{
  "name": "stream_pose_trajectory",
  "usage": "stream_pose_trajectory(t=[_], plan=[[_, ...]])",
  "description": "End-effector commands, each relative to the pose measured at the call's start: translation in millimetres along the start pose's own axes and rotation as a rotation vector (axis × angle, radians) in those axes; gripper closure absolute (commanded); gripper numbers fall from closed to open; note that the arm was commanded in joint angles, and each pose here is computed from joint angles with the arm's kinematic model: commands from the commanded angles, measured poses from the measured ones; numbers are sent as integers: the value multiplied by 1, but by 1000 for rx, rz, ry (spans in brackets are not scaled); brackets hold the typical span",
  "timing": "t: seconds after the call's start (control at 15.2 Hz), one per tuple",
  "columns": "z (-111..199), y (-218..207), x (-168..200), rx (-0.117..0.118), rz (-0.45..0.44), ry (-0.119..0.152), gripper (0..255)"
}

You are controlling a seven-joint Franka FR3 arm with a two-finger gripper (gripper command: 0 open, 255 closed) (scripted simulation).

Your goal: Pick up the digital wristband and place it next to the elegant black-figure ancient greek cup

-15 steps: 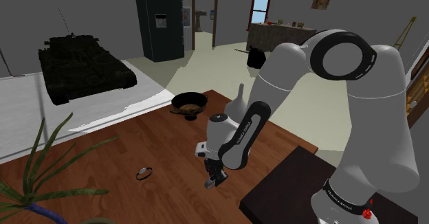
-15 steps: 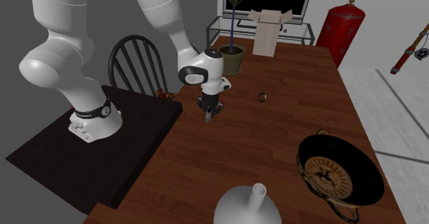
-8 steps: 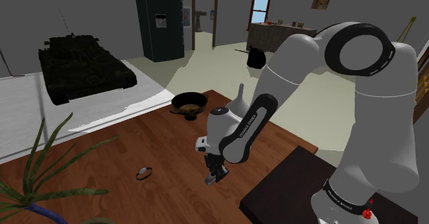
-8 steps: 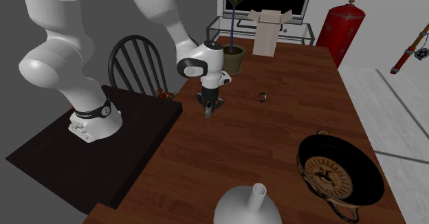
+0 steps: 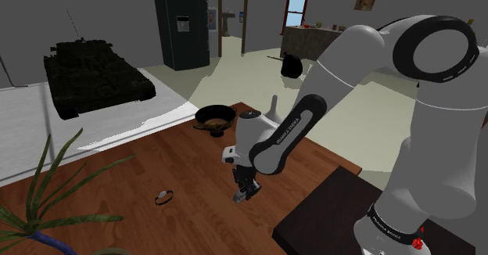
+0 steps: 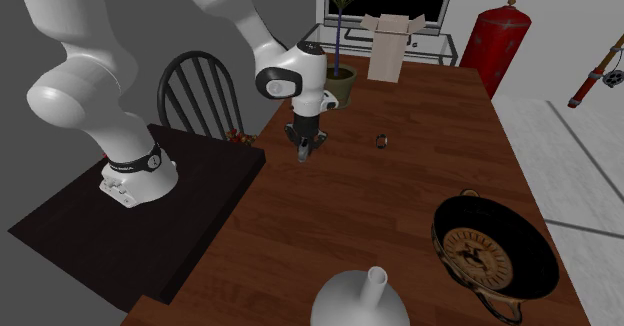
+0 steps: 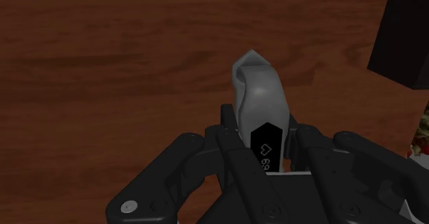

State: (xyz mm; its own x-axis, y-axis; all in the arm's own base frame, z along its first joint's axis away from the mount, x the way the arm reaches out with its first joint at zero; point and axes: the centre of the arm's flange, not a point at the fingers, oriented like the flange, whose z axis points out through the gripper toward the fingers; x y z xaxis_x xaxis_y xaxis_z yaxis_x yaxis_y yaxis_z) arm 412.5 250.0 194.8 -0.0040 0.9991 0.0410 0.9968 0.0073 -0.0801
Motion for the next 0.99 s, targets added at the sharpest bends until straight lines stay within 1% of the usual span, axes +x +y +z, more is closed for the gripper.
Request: stream_pose_trajectory(t=[0.0,0.92], plan=[[-9,-2,0,0,0,0,255],[-83,-8,3,0,0,0,255]])
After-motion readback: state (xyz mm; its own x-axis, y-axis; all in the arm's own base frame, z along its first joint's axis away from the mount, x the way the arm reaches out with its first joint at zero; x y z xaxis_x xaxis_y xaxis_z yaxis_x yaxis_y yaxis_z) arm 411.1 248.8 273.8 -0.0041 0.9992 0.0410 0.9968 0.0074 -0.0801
